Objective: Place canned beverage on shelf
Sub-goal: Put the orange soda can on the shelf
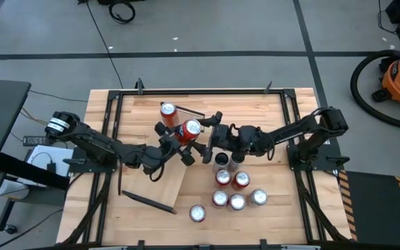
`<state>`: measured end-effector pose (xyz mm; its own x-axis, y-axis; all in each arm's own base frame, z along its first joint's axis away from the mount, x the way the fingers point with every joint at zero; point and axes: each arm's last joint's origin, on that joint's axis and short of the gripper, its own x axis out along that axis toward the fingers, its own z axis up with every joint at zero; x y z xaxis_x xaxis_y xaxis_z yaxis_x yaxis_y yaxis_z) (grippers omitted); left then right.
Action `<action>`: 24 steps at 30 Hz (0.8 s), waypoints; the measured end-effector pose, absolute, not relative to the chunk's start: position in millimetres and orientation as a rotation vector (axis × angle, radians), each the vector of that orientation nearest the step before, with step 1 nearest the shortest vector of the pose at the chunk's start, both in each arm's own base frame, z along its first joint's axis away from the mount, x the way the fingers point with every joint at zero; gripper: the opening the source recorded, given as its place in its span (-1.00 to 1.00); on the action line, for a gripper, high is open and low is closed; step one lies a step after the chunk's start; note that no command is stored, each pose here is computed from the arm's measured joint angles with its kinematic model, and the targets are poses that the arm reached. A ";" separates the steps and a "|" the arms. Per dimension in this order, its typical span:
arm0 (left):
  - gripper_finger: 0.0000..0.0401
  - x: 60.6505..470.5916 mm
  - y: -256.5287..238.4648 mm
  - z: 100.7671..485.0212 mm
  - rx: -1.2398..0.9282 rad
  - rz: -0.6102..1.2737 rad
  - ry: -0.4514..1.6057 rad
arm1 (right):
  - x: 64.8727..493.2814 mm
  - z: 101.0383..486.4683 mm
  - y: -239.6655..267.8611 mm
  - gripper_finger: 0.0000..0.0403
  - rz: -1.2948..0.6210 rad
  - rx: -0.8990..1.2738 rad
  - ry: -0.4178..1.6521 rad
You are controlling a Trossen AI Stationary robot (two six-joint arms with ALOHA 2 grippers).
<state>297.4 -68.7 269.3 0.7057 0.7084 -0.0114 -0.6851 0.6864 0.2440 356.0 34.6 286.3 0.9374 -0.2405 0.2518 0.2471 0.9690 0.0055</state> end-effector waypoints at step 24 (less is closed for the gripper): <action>0.56 297.7 -70.8 268.6 0.252 0.745 0.118 | 362.1 284.9 22.9 0.58 -0.158 0.025 -0.299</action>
<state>297.7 -70.8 268.6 0.7301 0.6831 -0.0169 -0.6549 0.7066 0.2679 362.1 22.9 284.9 0.9434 -0.1589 0.2911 0.1513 0.9873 0.0484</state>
